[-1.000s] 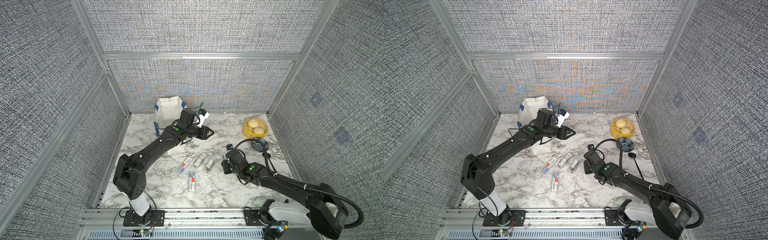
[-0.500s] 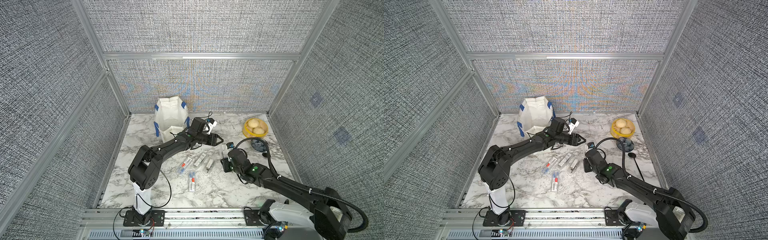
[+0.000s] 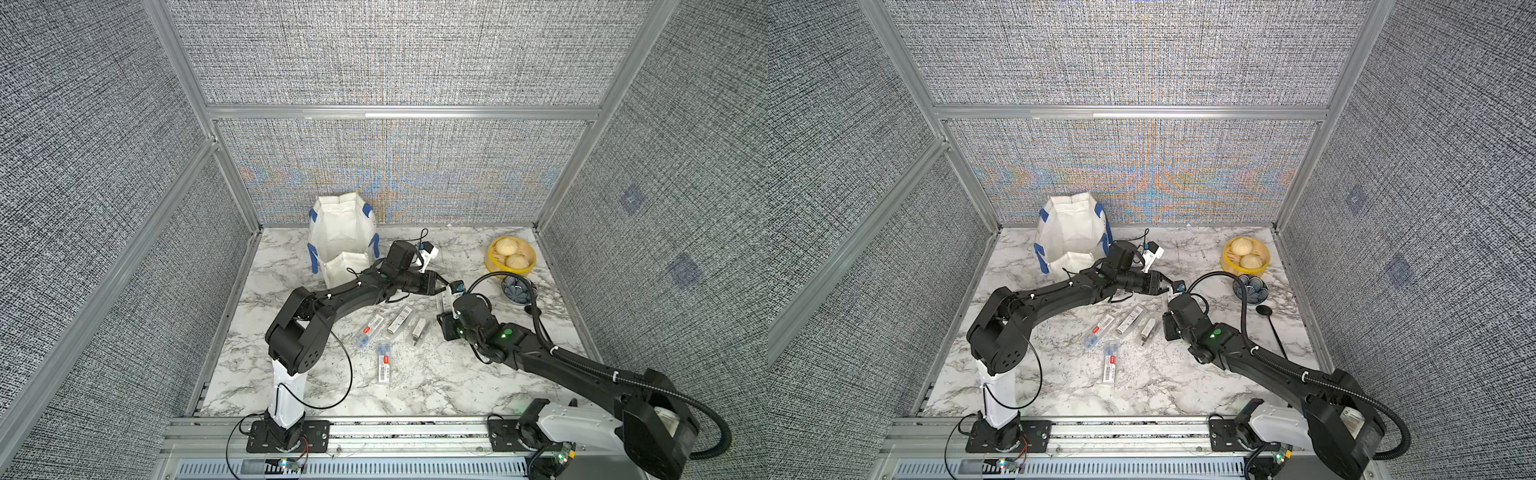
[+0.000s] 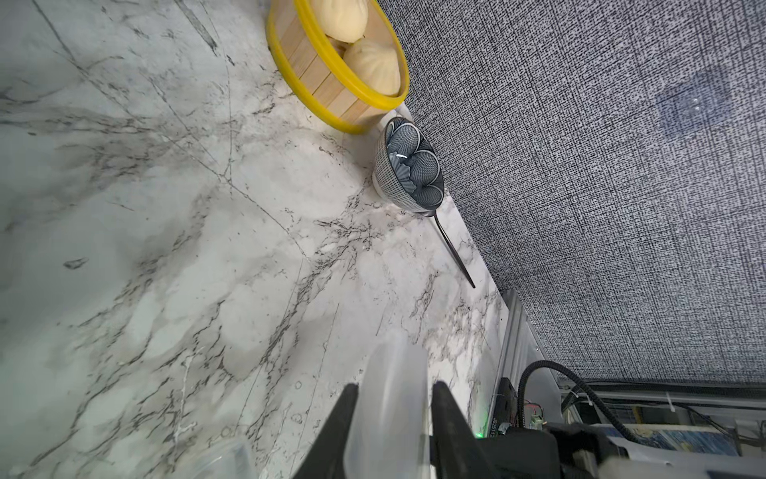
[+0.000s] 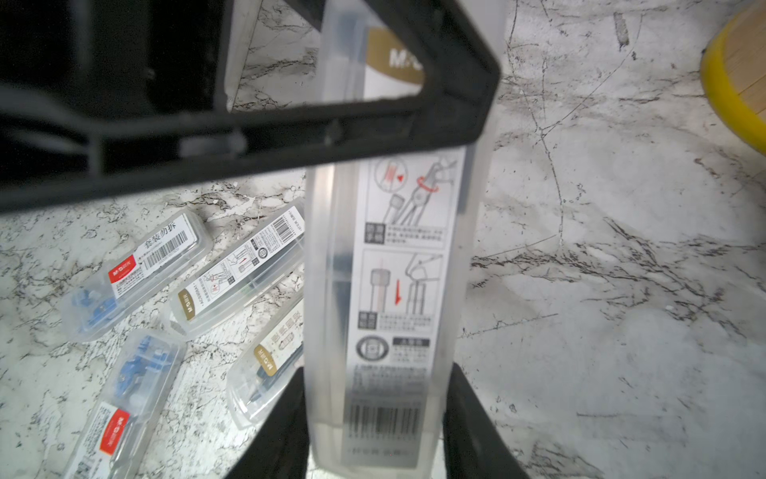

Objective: Put the compass set into the canvas bag
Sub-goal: Pick up the compass set at the center of the board, then place the compass set in the canvas bag.

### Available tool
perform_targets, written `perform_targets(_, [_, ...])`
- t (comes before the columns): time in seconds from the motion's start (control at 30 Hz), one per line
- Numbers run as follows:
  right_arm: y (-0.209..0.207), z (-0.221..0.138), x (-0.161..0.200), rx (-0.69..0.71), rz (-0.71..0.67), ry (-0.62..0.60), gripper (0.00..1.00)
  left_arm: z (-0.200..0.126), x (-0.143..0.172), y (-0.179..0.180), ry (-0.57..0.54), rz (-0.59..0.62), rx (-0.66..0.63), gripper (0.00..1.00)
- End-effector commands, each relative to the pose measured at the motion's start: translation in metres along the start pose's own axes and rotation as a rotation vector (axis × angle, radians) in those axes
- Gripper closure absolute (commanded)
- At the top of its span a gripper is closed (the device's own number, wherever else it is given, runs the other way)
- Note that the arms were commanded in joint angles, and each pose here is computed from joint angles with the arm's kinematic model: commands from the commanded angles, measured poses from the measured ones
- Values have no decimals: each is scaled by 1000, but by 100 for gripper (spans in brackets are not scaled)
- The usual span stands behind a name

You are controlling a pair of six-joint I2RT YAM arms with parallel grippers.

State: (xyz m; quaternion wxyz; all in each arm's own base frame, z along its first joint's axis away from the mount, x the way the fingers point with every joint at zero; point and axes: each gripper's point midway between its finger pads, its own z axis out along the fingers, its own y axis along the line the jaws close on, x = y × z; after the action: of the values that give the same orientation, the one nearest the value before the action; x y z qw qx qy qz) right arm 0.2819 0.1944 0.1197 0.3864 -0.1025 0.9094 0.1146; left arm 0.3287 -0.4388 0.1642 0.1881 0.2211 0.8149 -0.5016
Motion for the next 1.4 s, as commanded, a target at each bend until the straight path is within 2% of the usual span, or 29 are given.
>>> perform_targets(0.0, [5,0,-8,-18,2,-27,77,-1,-4,-8,-15,16,24,76])
perform_targets(0.13, [5,0,-8,-18,1,-28,76,-2,-5,-8,-22,15,20,80])
perform_targets(0.23, [4,-1,-8,-14,2,-30,68,-4,-8,-9,-30,17,17,82])
perform_targets(0.37, [2,-1,-3,-12,-1,-25,35,-8,-12,-12,-46,31,11,83])
perform_targets(0.43, [0,1,3,-10,1,-20,23,-10,-16,-14,-55,41,7,83])
perform_targets(0.47, [-1,2,7,-10,-1,-18,21,-12,-18,-16,-60,48,4,83])
perform_targets(0.6, [-4,6,19,-21,-2,-20,16,-21,-27,-22,-74,79,-15,84])
perform_targets(0.9, [7,16,29,-119,-22,-92,16,-67,-62,-38,-131,175,-106,84])
perform_targets(1.2, [15,16,30,-170,7,-94,16,-155,-117,-42,-226,274,-272,86])
perform_targets(1.37, [22,12,27,-200,3,-86,16,-214,-145,-16,-269,289,-440,86])
